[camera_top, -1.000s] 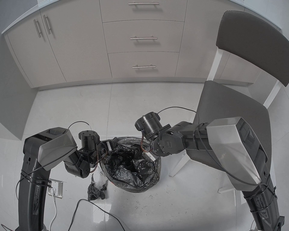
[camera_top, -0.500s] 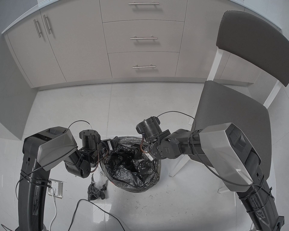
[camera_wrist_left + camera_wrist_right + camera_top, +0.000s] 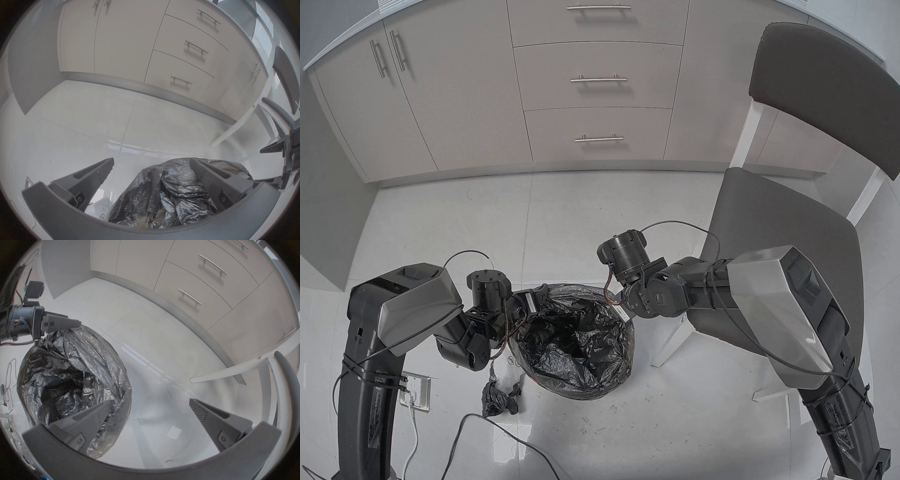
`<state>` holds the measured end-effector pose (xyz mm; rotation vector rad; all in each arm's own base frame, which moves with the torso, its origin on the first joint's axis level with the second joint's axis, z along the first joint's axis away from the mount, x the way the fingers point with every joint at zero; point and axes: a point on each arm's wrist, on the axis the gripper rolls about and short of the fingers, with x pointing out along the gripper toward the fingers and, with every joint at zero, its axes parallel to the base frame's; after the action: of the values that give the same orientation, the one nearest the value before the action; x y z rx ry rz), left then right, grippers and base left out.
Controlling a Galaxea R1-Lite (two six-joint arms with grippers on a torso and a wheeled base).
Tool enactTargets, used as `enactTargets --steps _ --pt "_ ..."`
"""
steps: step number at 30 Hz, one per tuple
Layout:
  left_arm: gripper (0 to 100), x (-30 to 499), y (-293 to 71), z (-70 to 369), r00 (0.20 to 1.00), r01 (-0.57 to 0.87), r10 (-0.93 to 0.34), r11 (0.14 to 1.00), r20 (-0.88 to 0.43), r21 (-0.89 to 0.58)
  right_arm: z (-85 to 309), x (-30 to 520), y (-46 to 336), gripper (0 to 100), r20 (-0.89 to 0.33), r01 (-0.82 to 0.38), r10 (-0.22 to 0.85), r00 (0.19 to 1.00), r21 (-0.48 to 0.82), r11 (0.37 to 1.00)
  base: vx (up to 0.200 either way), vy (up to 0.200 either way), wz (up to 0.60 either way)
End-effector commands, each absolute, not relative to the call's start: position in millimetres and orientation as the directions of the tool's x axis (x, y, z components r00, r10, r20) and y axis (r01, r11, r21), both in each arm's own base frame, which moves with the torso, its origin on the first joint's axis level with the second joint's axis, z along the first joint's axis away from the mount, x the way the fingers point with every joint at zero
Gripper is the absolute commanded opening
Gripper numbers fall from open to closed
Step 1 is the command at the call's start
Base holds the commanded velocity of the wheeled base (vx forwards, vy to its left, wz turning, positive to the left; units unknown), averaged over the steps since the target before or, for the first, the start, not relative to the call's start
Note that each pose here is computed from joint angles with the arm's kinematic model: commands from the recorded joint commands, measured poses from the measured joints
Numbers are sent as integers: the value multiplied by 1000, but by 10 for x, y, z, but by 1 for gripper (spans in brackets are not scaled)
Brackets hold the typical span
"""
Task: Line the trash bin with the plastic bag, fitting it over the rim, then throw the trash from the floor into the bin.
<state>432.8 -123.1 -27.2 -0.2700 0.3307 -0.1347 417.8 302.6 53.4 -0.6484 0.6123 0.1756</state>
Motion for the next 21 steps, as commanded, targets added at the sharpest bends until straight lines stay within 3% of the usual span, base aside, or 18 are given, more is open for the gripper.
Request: enactTargets --steps 1,21 --pt "100 4327 -1233 -259 938 87 -175 955 -299 -284 523 4224 2959 100 -587 -326 -47 808 -514 793 0 0 0" --pt "100 4323 -1239 -254 938 89 -176 954 -298 -285 98 4289 2918 100 -633 -350 -86 770 -530 773 0 0 0"
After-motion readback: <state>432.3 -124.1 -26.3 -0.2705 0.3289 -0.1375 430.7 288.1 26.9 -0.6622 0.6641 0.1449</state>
